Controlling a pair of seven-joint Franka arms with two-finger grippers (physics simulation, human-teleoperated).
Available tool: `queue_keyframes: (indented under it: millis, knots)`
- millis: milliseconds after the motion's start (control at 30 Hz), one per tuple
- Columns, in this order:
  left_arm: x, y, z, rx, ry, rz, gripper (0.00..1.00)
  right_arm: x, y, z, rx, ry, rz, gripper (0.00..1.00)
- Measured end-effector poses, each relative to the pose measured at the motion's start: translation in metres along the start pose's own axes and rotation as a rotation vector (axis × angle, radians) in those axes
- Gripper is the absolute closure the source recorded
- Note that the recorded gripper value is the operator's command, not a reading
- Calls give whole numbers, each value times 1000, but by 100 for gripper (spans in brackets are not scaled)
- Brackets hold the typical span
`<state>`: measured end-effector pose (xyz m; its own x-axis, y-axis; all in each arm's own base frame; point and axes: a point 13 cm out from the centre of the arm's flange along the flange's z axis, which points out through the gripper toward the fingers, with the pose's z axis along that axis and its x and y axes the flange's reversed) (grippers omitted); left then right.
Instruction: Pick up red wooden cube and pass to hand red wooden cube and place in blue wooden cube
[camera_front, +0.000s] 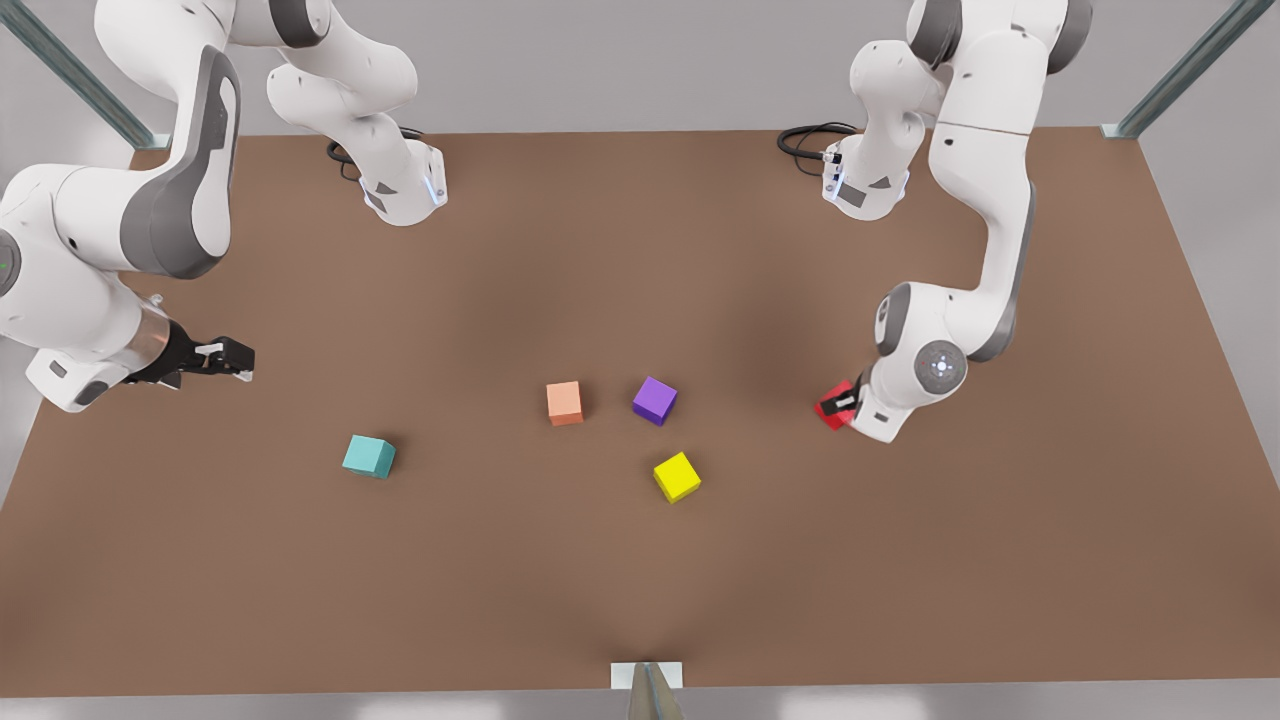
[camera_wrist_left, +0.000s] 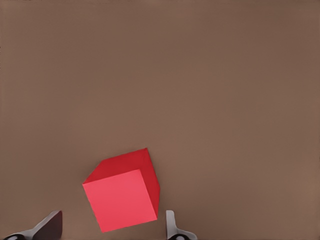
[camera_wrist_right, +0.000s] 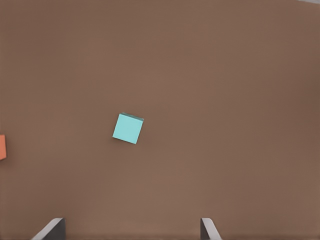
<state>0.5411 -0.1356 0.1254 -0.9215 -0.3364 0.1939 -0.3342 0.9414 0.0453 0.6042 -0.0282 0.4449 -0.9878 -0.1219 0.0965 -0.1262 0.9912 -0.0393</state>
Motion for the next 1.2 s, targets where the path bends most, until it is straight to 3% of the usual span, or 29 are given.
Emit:
queue_keyframes:
  millis: [200,567,1033,1067,1100,1200]
  knots:
    - [-20,13,18,10,-23,-140,0,0,0,2,0,5,-5,0]
    - [-10,13,36,2,-7,-280,0,0,0,4,0,13,-12,0]
    - [-3,10,85,-37,16,-284,0,2,1,8,-2,21,-21,0]
    - [-3,9,86,-35,13,-284,11,2,1,8,-2,22,-21,0]
    - [-5,9,87,-32,10,-284,28,2,2,8,-2,22,-22,0]
    - [-8,7,85,-26,-2,-286,34,1,2,8,-2,23,-24,0]
